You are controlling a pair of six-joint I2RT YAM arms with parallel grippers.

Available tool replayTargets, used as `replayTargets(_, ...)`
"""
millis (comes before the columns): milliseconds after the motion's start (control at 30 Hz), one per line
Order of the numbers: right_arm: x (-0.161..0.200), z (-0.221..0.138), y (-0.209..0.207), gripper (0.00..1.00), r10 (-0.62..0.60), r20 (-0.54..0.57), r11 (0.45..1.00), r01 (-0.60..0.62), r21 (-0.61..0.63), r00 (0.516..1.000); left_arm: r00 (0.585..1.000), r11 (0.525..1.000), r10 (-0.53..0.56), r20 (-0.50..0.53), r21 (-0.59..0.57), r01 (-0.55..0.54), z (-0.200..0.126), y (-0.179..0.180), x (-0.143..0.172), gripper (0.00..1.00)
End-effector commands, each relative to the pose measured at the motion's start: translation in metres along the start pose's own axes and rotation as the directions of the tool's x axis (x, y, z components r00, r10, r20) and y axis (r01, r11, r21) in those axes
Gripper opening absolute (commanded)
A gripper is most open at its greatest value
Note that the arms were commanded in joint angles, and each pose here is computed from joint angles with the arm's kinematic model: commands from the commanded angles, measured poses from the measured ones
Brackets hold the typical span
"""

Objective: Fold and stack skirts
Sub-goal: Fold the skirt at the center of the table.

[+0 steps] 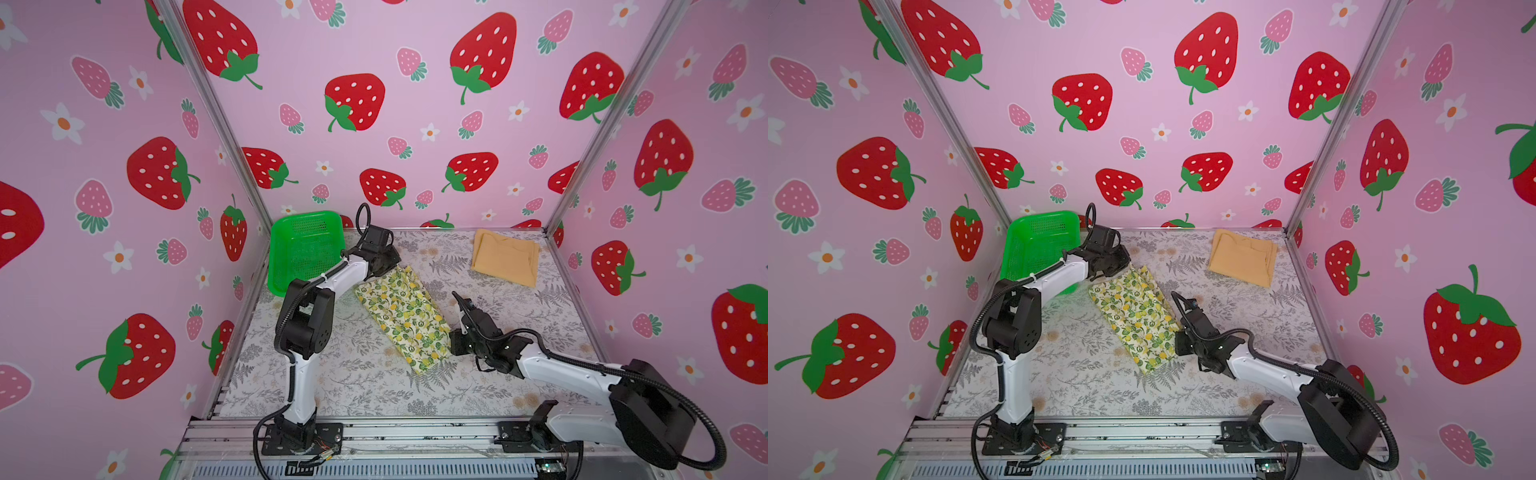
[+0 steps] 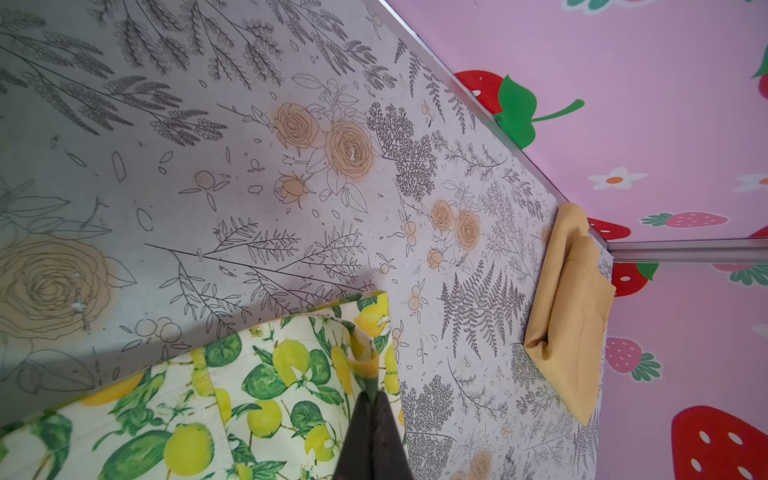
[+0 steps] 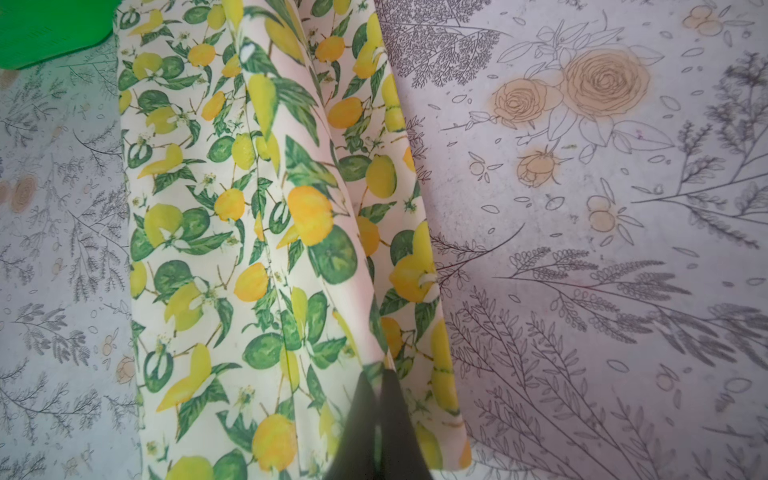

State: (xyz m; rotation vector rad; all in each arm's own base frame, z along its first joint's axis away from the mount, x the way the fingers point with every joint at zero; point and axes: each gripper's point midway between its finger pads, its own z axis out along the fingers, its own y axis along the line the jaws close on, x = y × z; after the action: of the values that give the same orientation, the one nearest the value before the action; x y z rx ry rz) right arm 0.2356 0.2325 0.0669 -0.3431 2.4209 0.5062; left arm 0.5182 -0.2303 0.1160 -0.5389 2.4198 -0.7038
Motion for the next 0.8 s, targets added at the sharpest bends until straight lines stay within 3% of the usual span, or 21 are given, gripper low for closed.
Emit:
replayTargets(0,0.008,0.003,-0.004,0.01,0.001,-0.019,1.000,-0.001,-0.001,1.000,0.989,1.000,-0.015,0.147,0.005,0.014,-0.021,-0.009,-0.033,0.00)
replayTargets(333,0.021,0.012,-0.008,0.02,0.043,-0.052,0.999,-0.044,0.000,0.998,0.997,1.000,0.012,0.073,0.022,-0.014,-0.006,-0.021,-0.026,0.05)
replayTargets(567,0.023,0.014,-0.007,0.02,0.081,-0.068,0.996,-0.082,-0.018,0.994,0.999,0.999,0.035,0.012,0.041,-0.035,0.010,-0.033,-0.021,0.28)
replayTargets(767,0.021,0.013,-0.014,0.05,0.101,-0.065,0.995,-0.101,-0.005,0.993,0.999,0.998,0.038,0.008,0.056,-0.038,0.003,-0.035,-0.016,0.39)
